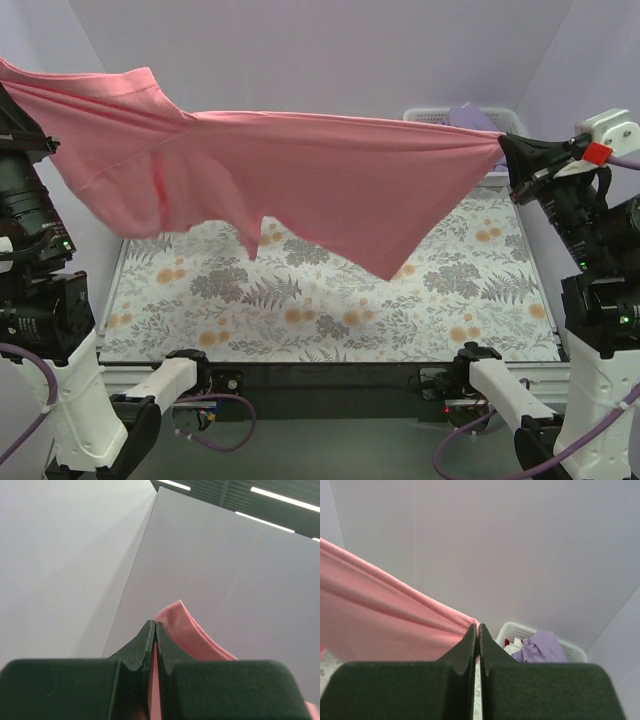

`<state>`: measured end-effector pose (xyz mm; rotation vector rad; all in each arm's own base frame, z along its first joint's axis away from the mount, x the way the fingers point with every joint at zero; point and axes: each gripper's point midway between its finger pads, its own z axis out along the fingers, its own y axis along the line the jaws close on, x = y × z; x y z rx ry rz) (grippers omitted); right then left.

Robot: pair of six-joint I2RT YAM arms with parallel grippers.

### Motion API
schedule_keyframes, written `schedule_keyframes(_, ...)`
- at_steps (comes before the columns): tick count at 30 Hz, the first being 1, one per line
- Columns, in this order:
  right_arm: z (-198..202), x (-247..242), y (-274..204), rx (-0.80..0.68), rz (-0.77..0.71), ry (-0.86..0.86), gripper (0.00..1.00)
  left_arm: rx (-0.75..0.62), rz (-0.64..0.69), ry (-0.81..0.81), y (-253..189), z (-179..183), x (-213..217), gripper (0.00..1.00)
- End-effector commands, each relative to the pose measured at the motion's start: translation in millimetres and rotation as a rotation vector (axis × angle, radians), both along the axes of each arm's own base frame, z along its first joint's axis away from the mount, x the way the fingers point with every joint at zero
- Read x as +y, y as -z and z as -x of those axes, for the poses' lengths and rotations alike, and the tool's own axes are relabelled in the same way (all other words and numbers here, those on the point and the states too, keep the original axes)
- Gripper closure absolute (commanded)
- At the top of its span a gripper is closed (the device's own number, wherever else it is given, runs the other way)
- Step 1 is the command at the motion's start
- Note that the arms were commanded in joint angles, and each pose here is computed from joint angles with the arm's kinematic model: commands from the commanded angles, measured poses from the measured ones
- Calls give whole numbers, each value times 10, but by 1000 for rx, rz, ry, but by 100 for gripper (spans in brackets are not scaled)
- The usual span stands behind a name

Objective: Fold and stack the t-shirts
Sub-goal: Flatten the tshirt out

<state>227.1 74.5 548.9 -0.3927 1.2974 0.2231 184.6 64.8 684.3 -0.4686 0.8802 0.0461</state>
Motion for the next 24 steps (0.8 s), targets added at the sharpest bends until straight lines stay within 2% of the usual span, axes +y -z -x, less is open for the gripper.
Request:
schedule_keyframes(1, 64, -83, -24, -27, 38, 41, 99, 100, -67, -48, 91, -326, 26, 100)
schedule_keyframes(6, -202, 24, 347, 79, 56, -8, 99, 235, -126, 6, 491, -977, -105, 100)
schedule_keyframes(9, -588, 91, 869, 233, 62, -28, 99, 392, -145, 72, 1152, -1620, -229, 100)
schedule_keyframes(11, -793, 108, 1158, 297, 63, -28, 99, 534, -136, 98, 1846, -2049, -272, 100)
schedule_keyframes(13, -1082, 152, 1667, 393, 67, -38, 99, 574, -118, 124, 2214, -2299, -318, 100)
schedule_keyframes(14, -1172, 169, 1841, 430, 57, -40, 99, 677, -110, 140, 2754, -2496, -343, 100)
schedule_keyframes(16, -1396, 205, 2364, 540, 48, -43, 99, 715, -90, 162, 3138, -2694, -385, 100)
schedule_keyframes(17, -1517, 210, 2444, 528, 34, -35, 99, 799, -83, 167, 3591, -2835, -392, 100)
schedule_keyframes(19, -1725, 207, 2932, 605, 32, -20, 99, 840, -76, 171, 3932, -3005, -404, 100)
schedule_keyframes(20, -1858, 214, 2964, 572, 25, -15, 99, 923, -62, 169, 4333, -3122, -403, 100)
schedule_keyframes(21, -1986, 235, 3209, 609, 22, -16, 99, 915, -61, 171, 4426, -3230, -410, 100)
schedule_keyframes(22, -2051, 235, 3344, 621, 23, -14, 99, 976, -55, 178, 4760, -3343, -424, 100)
schedule_keyframes(23, -2155, 239, 3416, 604, 23, -12, 99, 998, -47, 184, 4910, -3403, -438, 100)
schedule_keyframes(24, -2247, 237, 3688, 657, 36, -7, 99, 998, -47, 187, 4980, -3479, -446, 100)
